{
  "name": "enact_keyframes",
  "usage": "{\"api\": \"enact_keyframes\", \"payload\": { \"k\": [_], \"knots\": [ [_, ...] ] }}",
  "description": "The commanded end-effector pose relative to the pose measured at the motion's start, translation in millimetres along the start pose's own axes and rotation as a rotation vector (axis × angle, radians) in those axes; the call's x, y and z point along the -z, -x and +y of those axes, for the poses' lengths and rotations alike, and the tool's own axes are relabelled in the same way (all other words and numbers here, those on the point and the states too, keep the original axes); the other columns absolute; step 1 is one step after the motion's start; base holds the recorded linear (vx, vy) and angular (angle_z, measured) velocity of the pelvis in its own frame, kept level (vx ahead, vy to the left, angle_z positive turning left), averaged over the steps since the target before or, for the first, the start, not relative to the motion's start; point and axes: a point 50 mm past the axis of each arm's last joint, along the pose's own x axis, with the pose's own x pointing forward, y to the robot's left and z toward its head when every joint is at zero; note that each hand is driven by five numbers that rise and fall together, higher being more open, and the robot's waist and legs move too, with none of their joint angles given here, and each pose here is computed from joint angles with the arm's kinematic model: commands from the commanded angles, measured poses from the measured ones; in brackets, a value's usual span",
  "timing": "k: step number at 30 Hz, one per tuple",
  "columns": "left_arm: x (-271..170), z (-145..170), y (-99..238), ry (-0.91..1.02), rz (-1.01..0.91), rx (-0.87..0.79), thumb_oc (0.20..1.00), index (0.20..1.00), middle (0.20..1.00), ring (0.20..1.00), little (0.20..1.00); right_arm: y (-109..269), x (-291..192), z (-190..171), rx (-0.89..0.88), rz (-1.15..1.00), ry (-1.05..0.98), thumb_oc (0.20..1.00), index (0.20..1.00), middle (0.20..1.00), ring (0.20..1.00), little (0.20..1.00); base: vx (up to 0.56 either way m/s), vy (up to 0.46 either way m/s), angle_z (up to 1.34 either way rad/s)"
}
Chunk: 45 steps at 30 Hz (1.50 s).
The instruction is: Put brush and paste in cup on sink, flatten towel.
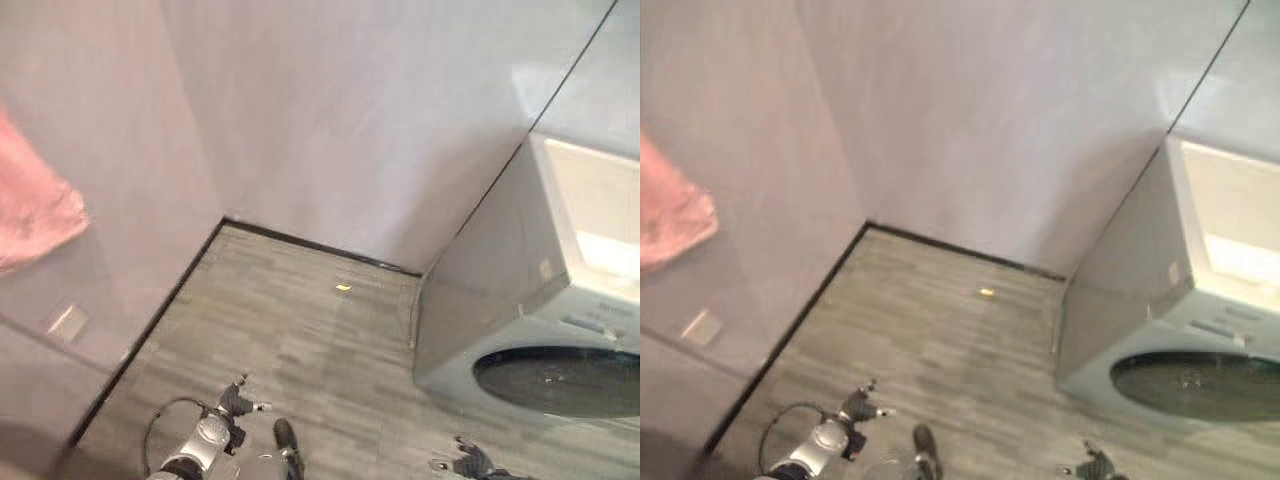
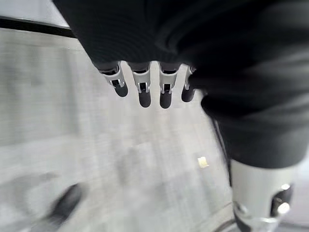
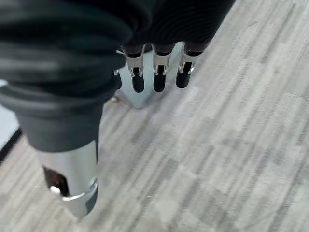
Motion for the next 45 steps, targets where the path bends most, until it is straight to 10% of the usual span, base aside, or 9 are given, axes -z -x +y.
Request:
{"api": "enact_keyframes", "payload": {
  "k": [1, 45],
  "knots": [
    [-32, 4, -5, -0.026, -0.129, 0.001, 1.0, 1.0, 1.0, 1.0, 1.0, -6, -24, -12, 0.017, -0.075, 0.006, 1.0, 1.0, 1.0, 1.0, 1.0, 0.43, 0.157, 0.67],
    [10, 27, 18, 0.071, -0.103, -0.096, 1.0, 1.0, 1.0, 1.0, 1.0, -12, -92, -3, -0.034, -0.303, -0.078, 1.0, 1.0, 1.0, 1.0, 1.0, 0.13, 0.019, 0.73]
  ]
}}
